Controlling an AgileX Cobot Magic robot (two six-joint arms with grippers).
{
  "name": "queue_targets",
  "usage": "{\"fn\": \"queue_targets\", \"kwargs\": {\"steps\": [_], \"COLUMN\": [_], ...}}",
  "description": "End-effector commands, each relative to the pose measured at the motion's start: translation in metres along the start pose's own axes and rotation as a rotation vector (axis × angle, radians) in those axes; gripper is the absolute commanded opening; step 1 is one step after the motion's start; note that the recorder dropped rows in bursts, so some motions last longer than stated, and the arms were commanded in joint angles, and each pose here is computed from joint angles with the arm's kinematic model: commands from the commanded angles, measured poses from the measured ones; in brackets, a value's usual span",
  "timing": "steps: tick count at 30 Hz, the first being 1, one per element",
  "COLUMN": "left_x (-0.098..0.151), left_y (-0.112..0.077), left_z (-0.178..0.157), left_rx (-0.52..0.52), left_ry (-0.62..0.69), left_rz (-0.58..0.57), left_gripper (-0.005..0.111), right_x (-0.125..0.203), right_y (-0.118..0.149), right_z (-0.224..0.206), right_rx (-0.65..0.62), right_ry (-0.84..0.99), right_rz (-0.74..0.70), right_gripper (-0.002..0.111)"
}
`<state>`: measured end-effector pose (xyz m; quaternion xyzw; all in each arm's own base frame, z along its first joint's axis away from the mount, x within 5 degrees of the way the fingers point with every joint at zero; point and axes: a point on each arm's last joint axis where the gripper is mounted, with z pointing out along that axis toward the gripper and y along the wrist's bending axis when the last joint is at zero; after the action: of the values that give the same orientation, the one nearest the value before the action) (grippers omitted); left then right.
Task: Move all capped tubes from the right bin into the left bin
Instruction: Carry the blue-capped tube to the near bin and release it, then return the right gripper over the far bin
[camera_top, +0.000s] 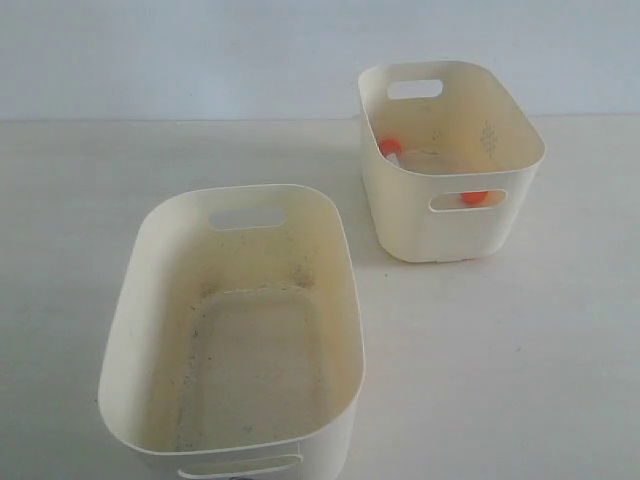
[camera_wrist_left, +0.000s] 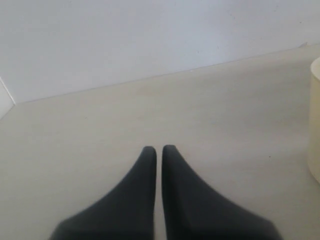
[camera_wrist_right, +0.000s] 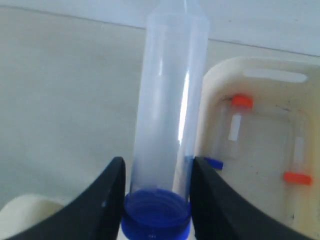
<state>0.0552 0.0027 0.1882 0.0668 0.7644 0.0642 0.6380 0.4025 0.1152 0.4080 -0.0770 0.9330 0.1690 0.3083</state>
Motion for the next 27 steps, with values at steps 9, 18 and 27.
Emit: {"fn": "queue_targets", "kwargs": {"steps": [9,18,27], "left_x": [-0.002,-0.002,-0.002], "left_y": [0.000,0.000,0.000], "left_z": [0.000,0.000,0.000], "left_rx": [0.002,0.002,0.002], "left_ry": [-0.011,-0.011,-0.011], "left_rz": [-0.017,-0.017,-0.017], "left_gripper": [0.004,0.004,0.004], "right_x": [0.161,0.201,0.199], "right_y": [0.083,0.135,0.128], "right_z": [0.010,0.038,0.039], "right_rx": [-0.103,-0.205,-0.128], "right_ry": [0.462,0.399,0.396], "right_rz": [-0.260,-0.446,-0.481], "right_gripper": [0.000,0.036,0.000]}}
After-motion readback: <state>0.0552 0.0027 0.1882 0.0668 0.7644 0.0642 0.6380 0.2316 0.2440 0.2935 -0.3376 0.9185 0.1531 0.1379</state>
